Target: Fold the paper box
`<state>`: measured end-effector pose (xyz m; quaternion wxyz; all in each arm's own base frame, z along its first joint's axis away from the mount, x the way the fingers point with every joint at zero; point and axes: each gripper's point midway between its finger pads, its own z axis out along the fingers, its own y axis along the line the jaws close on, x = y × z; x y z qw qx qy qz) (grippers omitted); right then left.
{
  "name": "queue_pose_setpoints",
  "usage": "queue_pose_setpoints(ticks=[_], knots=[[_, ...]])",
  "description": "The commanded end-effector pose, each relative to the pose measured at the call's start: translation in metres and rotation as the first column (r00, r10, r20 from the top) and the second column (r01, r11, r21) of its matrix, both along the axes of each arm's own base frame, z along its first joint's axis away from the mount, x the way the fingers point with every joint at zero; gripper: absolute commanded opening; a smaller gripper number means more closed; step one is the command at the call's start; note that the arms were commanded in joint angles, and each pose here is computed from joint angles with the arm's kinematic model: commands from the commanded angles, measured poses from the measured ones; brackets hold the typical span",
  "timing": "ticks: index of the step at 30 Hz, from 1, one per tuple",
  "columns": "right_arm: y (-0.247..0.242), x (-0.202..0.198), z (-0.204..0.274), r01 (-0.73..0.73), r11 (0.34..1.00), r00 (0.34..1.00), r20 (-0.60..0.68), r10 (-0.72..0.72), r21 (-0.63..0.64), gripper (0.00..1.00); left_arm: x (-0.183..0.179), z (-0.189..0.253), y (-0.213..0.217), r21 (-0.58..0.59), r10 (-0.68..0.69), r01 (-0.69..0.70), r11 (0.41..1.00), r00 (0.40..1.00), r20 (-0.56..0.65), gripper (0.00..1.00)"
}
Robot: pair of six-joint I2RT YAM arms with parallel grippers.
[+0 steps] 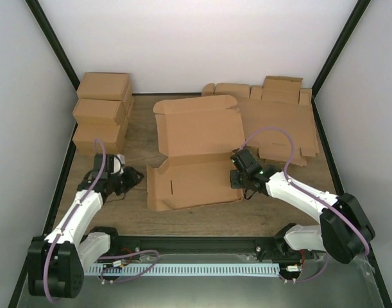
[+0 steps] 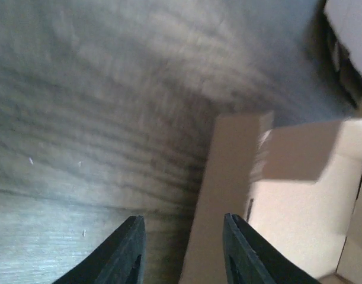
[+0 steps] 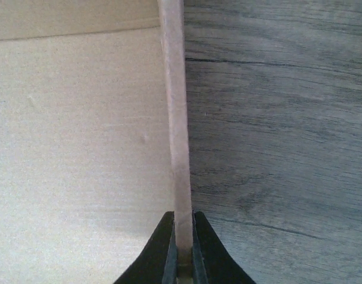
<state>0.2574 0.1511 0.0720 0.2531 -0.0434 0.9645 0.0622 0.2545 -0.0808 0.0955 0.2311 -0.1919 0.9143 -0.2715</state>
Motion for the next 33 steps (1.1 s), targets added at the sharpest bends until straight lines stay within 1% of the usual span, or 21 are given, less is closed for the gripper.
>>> queue_pose_setpoints(ticks=[1,3,7,11,13,15,17,19,26,33], knots=[[0.007,0.011,0.015,0.018,0.996,0.998,0.054,-0.023,0.089,0.01,-0.011,-0.022,-0.015,-0.168,0.045,-0.053,0.984,0.998,-0.05,0.36],[0.009,0.012,0.015,0.014,0.994,0.999,0.051,-0.019,0.105,0.01,-0.015,-0.031,-0.015,-0.177,0.054,-0.065,0.982,0.997,-0.061,0.33],[0.013,0.013,0.016,0.002,0.992,0.999,0.05,-0.009,0.123,0.01,-0.021,-0.045,-0.019,-0.193,0.038,-0.056,0.98,0.995,-0.094,0.33],[0.016,0.013,0.016,-0.011,0.991,0.999,0.046,0.005,0.13,0.01,-0.025,-0.053,-0.032,-0.265,-0.014,-0.018,0.964,0.993,-0.121,0.33],[0.019,0.013,0.016,-0.018,0.99,0.999,0.043,0.012,0.14,0.01,-0.025,-0.052,-0.038,-0.303,-0.034,-0.001,0.953,0.993,-0.109,0.37],[0.021,0.012,0.016,-0.025,0.988,0.999,0.039,0.019,0.152,0.01,-0.024,-0.047,-0.044,-0.347,-0.055,0.02,0.938,0.994,-0.09,0.4],[0.023,0.011,0.016,-0.037,0.986,0.999,0.037,0.031,0.163,0.01,-0.024,-0.036,-0.055,-0.426,-0.084,0.054,0.903,0.995,-0.053,0.43],[0.023,0.011,0.016,-0.038,0.986,0.999,0.036,0.032,0.163,0.01,-0.024,-0.028,-0.059,-0.465,-0.093,0.064,0.883,0.995,-0.04,0.44],[0.027,0.009,0.015,-0.052,0.983,0.998,0.03,0.047,0.174,0.01,-0.02,0.005,-0.067,-0.526,-0.108,0.109,0.843,0.994,0.033,0.48],[0.027,0.01,0.015,-0.052,0.983,0.998,0.029,0.048,0.177,0.01,-0.024,0.012,-0.065,-0.532,-0.088,0.097,0.841,0.995,0.044,0.47]])
